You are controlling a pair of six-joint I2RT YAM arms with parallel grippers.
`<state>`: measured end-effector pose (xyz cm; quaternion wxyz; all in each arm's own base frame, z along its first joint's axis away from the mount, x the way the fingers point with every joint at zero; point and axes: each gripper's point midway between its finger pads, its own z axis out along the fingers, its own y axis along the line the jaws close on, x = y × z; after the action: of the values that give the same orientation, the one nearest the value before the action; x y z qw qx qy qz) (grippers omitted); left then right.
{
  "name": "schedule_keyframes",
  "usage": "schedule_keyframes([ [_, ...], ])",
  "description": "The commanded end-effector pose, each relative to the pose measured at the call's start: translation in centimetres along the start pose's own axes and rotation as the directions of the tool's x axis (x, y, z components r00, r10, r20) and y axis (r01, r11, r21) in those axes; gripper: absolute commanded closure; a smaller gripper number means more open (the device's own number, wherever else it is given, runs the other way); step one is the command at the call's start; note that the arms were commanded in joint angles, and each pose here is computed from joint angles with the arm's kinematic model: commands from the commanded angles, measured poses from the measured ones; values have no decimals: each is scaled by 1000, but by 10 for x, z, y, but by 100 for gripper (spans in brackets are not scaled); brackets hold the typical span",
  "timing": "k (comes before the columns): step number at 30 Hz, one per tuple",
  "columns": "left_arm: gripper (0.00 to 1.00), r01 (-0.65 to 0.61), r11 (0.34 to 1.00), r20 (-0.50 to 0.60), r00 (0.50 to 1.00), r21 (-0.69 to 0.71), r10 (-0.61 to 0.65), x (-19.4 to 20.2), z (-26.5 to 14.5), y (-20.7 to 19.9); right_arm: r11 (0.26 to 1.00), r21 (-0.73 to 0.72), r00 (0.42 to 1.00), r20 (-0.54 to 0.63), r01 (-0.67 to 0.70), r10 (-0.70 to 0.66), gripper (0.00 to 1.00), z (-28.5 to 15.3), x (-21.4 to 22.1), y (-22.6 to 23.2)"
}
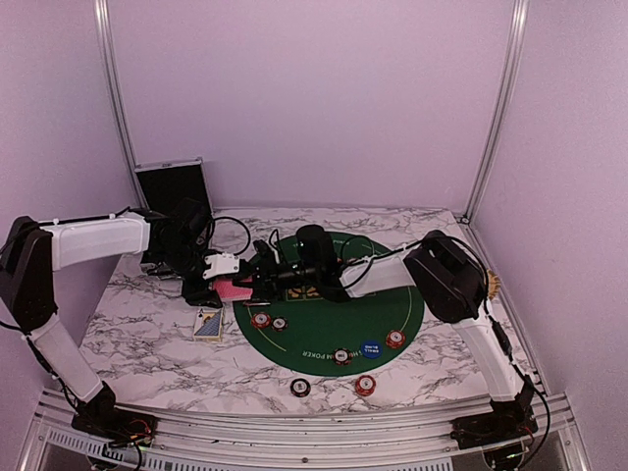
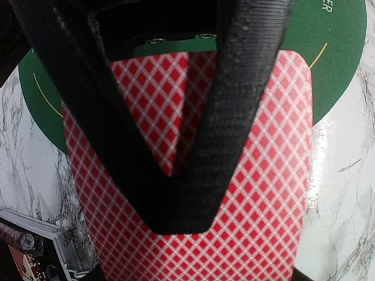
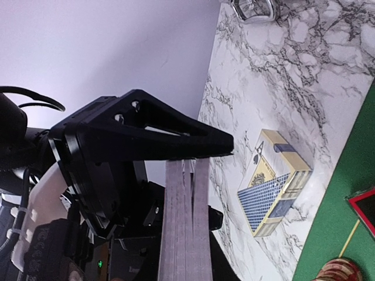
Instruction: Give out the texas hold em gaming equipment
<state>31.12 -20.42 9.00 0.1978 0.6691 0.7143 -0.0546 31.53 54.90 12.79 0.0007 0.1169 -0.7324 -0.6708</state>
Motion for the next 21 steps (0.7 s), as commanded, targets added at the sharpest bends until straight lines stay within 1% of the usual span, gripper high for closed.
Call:
schedule_keyframes([
  [1,9,-12,999,25,1000,-30,13,-12,-5,10,999,-32,999,11,34,-34,88,-5,-4,6],
  [2,2,-17,999,24,1000,-32,18,-12,-5,11,999,-31,999,13,33,-32,89,-6,-5,6],
  [3,1,-23,999,25,999,-32,23,-14,-6,11,999,-31,999,12,32,-32,89,-5,-4,6],
  [8,1,-65,998,24,998,-19,65,-21,-6,6,999,-26,1000,11,27,-27,90,-6,-5,5],
  [17,1,-155,988,-25,988,1,155,-39,12,1,999,-32,999,10,31,-31,90,-5,-7,10],
  [21,2,-146,989,-48,988,-14,145,-39,16,9,999,-31,1000,9,29,-29,90,-6,-5,10],
])
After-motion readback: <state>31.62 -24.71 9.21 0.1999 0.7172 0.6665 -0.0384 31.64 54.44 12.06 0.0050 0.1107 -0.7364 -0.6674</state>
